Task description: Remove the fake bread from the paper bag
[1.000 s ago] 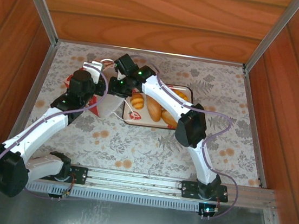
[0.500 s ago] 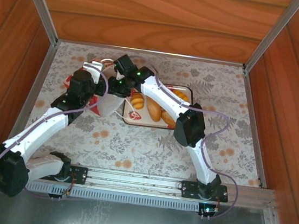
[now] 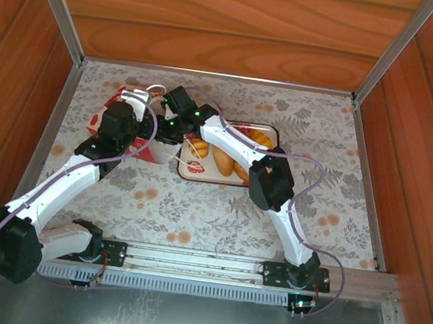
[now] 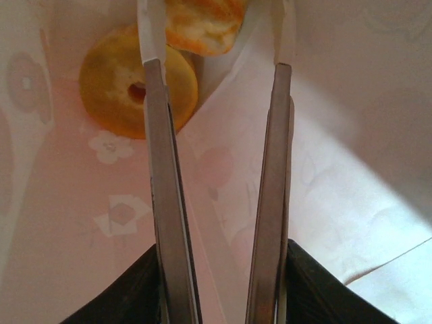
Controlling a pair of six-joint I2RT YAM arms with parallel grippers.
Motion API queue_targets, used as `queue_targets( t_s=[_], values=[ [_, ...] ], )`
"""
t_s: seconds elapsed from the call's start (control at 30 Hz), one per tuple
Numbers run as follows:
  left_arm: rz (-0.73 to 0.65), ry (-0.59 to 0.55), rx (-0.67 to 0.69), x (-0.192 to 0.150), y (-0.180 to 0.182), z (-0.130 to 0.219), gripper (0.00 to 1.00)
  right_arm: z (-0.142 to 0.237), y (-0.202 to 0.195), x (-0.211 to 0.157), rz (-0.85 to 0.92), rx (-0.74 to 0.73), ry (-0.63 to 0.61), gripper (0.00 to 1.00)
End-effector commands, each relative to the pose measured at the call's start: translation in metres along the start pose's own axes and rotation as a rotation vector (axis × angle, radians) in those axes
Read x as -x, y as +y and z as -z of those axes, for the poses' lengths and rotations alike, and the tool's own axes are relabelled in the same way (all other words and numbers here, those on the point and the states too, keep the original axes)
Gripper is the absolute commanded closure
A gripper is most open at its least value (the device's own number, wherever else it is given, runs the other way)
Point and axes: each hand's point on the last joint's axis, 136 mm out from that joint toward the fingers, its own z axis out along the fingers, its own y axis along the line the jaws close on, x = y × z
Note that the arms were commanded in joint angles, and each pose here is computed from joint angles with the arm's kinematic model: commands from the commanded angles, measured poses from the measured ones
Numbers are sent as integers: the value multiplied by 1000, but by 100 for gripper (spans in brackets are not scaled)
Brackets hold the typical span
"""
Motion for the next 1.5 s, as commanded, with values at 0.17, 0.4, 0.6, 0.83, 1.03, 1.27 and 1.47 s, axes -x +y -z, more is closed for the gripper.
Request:
queue_targets(
  t_s=[0.17, 0.4, 0.6, 0.83, 1.03, 1.27, 1.47],
  values=[
    [6, -30, -59, 8, -12, 4, 100, 7, 15, 3, 35, 73, 11, 52],
    [12, -29, -93, 9, -18, 5, 100, 3, 12, 12, 48, 31, -10, 58],
    [15, -45, -90, 14, -16, 9, 100, 4, 10, 14, 42, 12, -18, 70],
    [19, -64, -52, 16, -8, 15, 100, 20, 8, 12, 50, -14, -47, 95],
    [14, -61, -18, 13, -3, 14, 100, 44, 11, 4, 60, -11, -86, 100],
    [5, -68, 9, 16, 2, 16, 100, 72, 9, -7, 69, -26, -118, 100],
    [2, -67, 16, 16, 3, 15, 100, 82, 9, -10, 71, -33, -127, 100]
  ],
)
